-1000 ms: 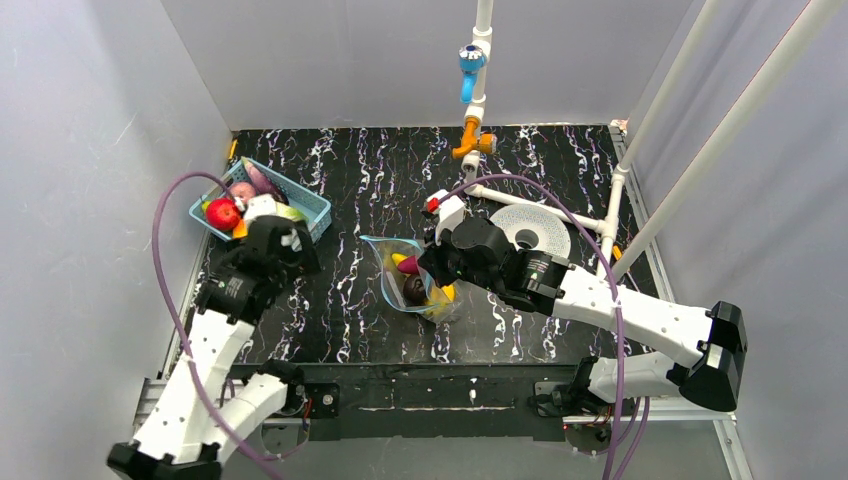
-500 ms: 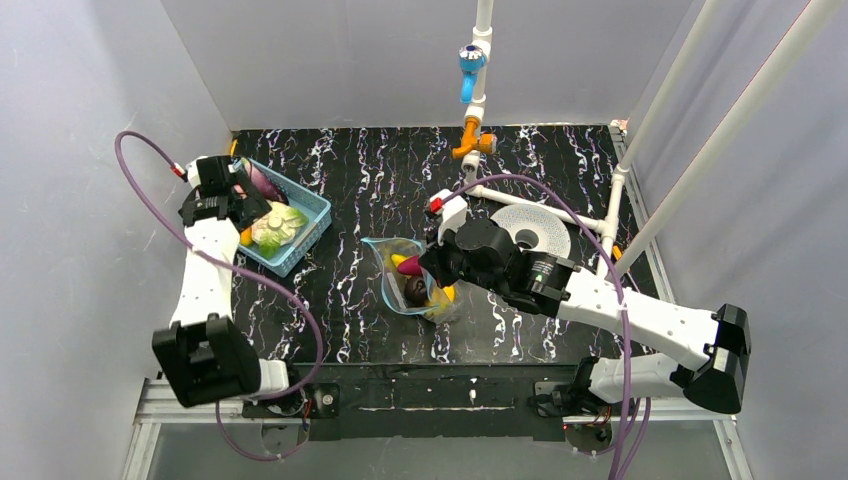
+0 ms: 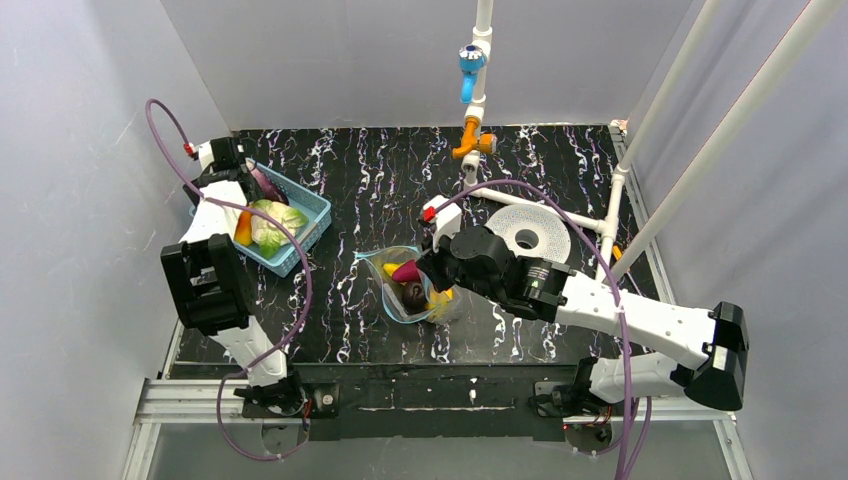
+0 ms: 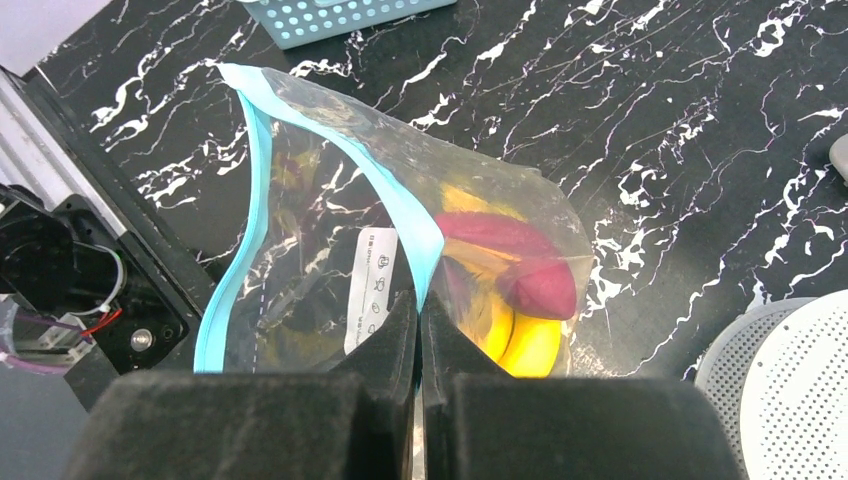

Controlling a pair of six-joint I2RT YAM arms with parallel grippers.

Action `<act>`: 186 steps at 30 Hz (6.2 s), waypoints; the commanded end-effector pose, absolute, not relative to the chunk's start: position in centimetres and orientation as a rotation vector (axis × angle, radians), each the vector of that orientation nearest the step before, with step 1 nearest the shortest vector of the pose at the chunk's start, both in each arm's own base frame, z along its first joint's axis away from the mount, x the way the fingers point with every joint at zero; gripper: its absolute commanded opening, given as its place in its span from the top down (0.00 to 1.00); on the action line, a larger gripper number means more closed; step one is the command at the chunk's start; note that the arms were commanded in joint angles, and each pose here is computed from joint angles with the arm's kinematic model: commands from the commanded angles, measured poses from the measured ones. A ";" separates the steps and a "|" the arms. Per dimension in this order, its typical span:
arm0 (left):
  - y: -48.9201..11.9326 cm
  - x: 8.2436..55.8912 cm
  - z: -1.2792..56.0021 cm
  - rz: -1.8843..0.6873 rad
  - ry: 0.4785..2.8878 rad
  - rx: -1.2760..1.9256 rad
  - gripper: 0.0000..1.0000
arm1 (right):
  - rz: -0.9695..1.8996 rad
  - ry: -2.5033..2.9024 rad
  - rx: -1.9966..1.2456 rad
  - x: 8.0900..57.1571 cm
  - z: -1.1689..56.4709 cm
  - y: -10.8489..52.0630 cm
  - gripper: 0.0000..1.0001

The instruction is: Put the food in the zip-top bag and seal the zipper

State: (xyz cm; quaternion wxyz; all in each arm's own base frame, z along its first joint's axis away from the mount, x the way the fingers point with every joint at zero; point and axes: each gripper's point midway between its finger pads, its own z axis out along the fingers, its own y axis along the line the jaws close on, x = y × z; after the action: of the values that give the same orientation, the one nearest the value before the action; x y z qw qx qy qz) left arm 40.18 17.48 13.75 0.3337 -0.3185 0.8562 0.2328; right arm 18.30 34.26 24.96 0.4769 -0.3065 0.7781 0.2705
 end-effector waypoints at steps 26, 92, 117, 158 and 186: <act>18.6 40.8 12.9 0.471 2.297 -0.868 0.71 | 0.610 1.864 -0.733 20.0 24.8 35.1 0.97; -19.6 16.4 25.8 -1.049 2.241 0.173 0.25 | 0.684 1.839 -0.724 18.7 26.1 34.9 0.98; -4.0 17.0 26.4 -0.282 2.024 -0.407 0.12 | 0.675 1.835 -0.727 18.6 26.0 34.9 0.97; 3.0 29.5 21.7 -0.208 1.943 -0.769 0.02 | 0.633 1.813 -0.715 19.2 26.0 34.4 0.96; 19.9 44.6 15.4 0.201 1.980 -0.987 0.25 | 0.655 1.791 -0.719 18.9 25.6 34.8 0.93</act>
State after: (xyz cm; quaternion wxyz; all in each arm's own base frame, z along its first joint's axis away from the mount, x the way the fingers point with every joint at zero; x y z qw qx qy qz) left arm 42.84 18.54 14.92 0.4430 -0.4372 0.7825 0.0183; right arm 18.68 34.58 23.57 0.4956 -0.3161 0.7680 0.2541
